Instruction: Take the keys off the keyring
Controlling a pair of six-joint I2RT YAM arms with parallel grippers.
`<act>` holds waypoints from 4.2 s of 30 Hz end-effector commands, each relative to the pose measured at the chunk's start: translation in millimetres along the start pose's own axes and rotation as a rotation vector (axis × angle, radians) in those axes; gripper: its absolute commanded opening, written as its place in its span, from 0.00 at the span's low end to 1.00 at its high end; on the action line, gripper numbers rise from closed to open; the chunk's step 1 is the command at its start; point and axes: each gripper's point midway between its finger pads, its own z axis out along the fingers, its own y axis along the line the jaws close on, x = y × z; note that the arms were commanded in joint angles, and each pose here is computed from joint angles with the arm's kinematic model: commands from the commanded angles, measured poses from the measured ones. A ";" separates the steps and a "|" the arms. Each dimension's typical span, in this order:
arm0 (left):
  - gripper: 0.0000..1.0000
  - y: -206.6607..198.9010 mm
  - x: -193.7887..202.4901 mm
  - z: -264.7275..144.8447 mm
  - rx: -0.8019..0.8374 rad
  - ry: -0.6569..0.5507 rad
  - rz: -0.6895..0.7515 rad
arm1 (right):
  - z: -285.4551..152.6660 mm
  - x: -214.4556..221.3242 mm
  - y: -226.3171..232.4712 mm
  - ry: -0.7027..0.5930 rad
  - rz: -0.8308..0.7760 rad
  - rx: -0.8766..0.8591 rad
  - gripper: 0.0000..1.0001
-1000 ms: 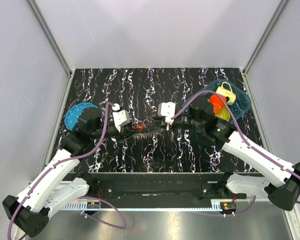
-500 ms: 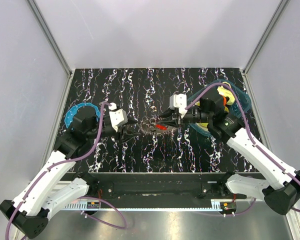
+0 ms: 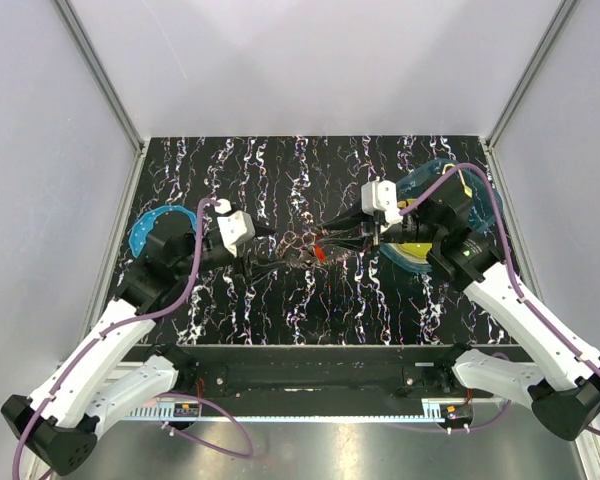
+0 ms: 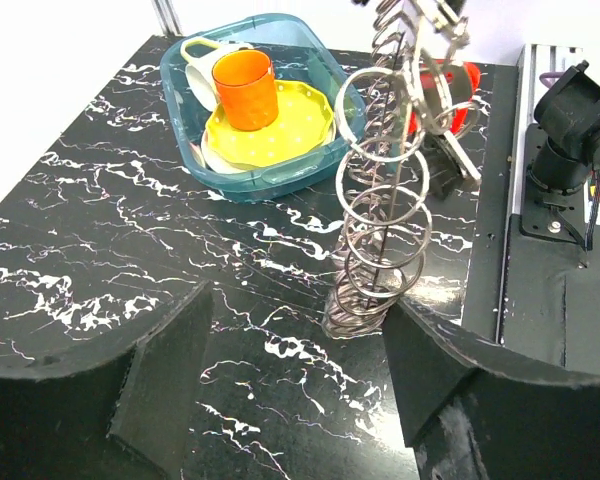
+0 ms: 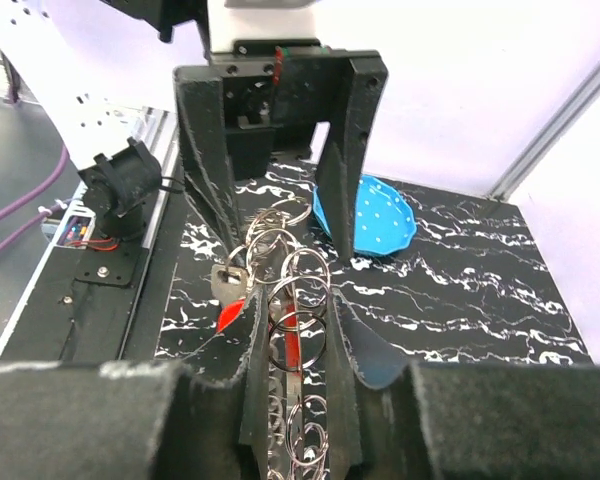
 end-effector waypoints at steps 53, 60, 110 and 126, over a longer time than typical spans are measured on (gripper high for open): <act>0.00 20.3 -15.0 10.1 -0.083 -0.112 0.002 | 11.7 5.2 -28.3 -0.244 0.339 0.394 0.45; 0.00 16.8 -14.6 9.9 -0.065 -0.112 0.007 | 21.3 6.7 -41.8 -0.263 0.317 0.428 0.47; 0.33 34.1 14.0 6.8 -0.188 -0.030 -0.068 | -4.9 5.4 -18.7 0.139 0.264 0.367 0.00; 0.62 -13.3 -14.7 15.6 0.142 -0.107 0.008 | -8.2 61.6 22.2 0.360 0.268 0.158 0.00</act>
